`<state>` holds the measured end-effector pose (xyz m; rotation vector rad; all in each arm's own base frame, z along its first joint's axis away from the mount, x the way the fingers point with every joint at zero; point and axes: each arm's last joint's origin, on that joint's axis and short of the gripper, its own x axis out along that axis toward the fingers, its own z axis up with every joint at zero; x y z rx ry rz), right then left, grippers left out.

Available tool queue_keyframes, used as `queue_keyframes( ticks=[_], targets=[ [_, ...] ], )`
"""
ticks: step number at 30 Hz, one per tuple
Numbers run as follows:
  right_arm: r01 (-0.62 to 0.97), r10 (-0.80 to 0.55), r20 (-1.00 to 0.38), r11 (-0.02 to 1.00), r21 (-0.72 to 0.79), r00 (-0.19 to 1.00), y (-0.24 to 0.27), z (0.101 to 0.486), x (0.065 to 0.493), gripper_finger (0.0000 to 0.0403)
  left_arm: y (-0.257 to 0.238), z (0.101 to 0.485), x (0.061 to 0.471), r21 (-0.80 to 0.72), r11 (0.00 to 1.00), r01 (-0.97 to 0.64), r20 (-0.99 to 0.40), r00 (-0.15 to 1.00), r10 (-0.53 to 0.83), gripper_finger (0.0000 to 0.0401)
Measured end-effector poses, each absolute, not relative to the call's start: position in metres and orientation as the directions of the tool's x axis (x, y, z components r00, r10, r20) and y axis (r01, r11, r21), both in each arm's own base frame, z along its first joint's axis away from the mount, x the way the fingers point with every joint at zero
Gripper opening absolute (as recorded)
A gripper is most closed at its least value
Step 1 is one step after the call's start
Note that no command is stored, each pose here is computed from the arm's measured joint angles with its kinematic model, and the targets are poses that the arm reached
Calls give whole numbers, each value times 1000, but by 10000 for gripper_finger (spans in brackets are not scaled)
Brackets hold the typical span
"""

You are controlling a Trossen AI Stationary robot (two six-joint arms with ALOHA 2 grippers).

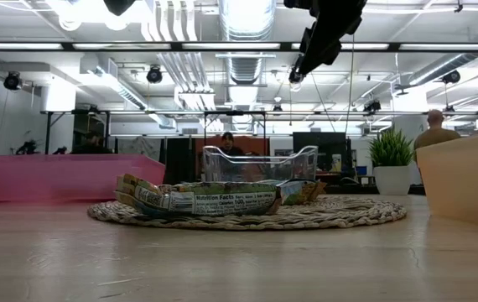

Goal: Pick and place Granola Bars by type
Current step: Put the yellow granola bar into the orange bin

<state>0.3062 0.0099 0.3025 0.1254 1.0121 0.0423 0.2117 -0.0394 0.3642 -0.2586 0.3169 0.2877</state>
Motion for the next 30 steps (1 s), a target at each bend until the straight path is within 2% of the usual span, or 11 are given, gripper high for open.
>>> queue_keyframes(
  ticks=[8,21,30],
  targets=[
    [-57,92,-844,996,73,528,12,302,306,189,-39,364,212,-203,927,-316,-340,910,235,0],
    [-101,100,-864,993,57,494,15,288,308,192,-39,364,212,-197,929,-314,-340,910,236,0],
    [-184,120,-905,982,47,407,26,255,328,192,-39,363,211,-190,929,-317,-353,905,237,0]
  ],
)
